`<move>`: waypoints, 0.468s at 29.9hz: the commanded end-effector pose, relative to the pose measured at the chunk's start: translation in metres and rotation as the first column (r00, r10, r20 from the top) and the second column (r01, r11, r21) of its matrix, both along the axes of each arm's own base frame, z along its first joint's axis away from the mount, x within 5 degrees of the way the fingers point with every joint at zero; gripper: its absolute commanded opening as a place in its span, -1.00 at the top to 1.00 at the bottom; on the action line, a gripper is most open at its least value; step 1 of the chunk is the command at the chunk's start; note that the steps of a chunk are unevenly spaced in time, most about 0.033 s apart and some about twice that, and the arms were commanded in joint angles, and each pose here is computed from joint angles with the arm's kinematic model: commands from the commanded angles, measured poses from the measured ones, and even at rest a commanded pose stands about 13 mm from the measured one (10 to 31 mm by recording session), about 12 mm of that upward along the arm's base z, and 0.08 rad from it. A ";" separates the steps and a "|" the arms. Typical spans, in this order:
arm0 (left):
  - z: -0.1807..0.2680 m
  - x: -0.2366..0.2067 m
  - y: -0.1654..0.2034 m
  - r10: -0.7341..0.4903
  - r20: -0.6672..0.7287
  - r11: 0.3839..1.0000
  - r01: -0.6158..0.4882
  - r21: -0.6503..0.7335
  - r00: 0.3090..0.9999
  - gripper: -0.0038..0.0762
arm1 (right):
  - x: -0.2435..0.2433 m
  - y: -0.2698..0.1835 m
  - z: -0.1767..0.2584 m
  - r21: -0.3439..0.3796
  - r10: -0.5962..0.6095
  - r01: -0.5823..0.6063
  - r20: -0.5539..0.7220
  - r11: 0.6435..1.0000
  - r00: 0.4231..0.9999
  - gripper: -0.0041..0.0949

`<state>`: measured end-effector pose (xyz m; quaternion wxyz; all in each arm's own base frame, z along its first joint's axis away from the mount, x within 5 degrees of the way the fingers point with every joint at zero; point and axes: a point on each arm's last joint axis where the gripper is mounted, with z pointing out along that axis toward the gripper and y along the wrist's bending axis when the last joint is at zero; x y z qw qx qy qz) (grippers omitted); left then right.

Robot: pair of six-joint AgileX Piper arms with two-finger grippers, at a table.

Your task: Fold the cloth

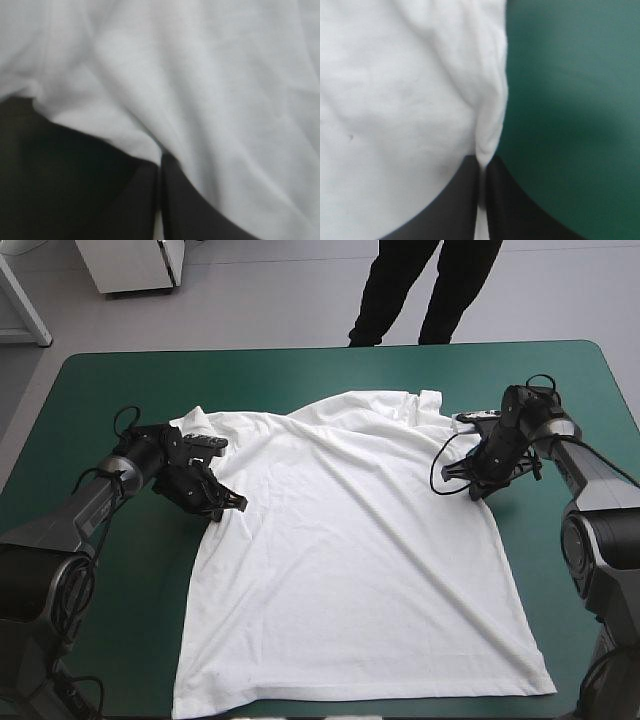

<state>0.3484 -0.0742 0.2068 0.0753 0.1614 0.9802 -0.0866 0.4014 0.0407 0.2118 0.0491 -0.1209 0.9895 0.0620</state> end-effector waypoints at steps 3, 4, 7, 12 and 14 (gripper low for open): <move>0.008 -0.002 -0.006 0.007 0.015 0.999 -0.007 -0.036 1.000 0.92 | -0.003 0.029 0.002 0.089 0.051 -0.050 -0.002 0.995 0.999 0.95; 0.011 -0.002 -0.006 0.006 0.026 0.999 -0.005 -0.035 1.000 0.92 | -0.004 0.030 0.002 0.089 0.053 -0.052 -0.006 0.995 0.999 0.95; 0.031 -0.002 -0.006 0.002 0.073 0.999 0.001 -0.044 0.997 0.92 | -0.007 0.031 0.008 0.091 0.052 -0.048 -0.036 0.995 0.998 0.95; 0.093 -0.013 -0.002 -0.026 0.206 0.999 0.033 -0.029 0.978 0.92 | -0.014 0.028 0.054 0.085 0.049 -0.052 0.046 0.995 0.998 0.95; 0.122 -0.021 0.001 -0.036 0.263 0.999 0.042 -0.018 0.964 0.92 | -0.019 0.025 0.084 0.083 0.043 -0.054 0.135 0.995 0.990 0.95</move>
